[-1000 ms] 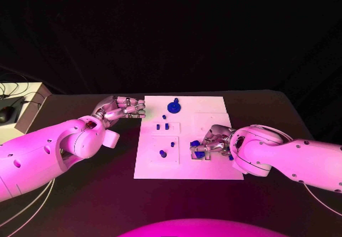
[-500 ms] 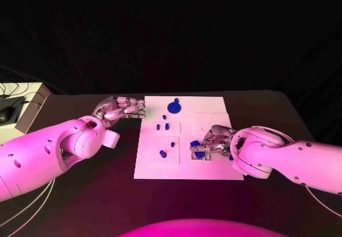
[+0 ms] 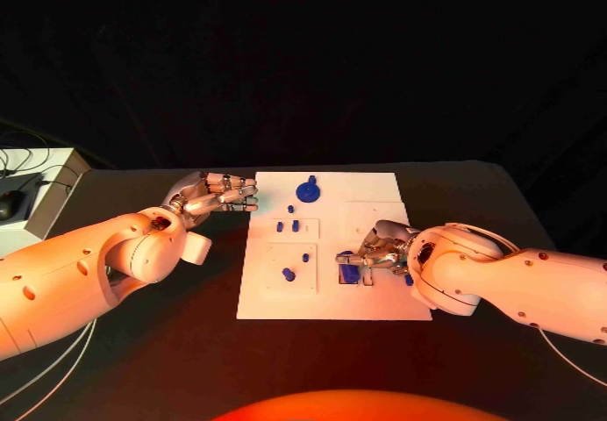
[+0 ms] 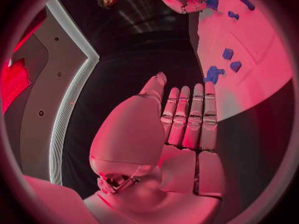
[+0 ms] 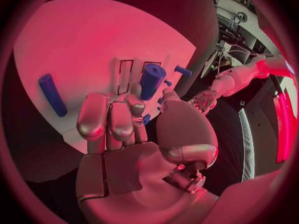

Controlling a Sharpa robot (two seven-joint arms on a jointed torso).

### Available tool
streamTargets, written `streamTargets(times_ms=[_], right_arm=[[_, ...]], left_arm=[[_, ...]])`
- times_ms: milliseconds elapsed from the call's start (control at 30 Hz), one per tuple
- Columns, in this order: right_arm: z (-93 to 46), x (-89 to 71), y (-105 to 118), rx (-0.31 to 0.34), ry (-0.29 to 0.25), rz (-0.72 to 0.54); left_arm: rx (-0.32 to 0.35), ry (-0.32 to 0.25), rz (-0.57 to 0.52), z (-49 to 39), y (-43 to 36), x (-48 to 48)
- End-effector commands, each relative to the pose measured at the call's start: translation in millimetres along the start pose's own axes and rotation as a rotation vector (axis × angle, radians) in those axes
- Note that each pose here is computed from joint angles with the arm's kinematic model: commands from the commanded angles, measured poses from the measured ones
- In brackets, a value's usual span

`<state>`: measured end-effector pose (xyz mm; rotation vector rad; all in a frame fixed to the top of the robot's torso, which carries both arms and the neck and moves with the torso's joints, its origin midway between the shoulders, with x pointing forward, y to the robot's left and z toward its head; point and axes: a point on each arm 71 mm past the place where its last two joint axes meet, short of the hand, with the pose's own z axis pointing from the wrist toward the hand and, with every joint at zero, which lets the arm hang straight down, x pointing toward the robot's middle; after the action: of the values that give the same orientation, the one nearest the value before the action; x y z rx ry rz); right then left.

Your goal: Assemble the parts on the task board

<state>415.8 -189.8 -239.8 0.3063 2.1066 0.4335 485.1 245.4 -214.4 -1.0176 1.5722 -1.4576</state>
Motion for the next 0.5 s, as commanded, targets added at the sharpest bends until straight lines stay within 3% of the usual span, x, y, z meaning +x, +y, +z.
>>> streamTargets(times_ms=[33, 500], right_arm=[[0.6, -1.7, 0.0, 0.000, -0.026, -0.024], [-3.3, -0.3, 1.4, -0.027, -0.009, -0.033]], left_arm=[[0.005, 0.015, -0.009, 0.3, -0.6, 2.3], [0.006, 0.016, -0.009, 0.2, -0.8, 2.5]])
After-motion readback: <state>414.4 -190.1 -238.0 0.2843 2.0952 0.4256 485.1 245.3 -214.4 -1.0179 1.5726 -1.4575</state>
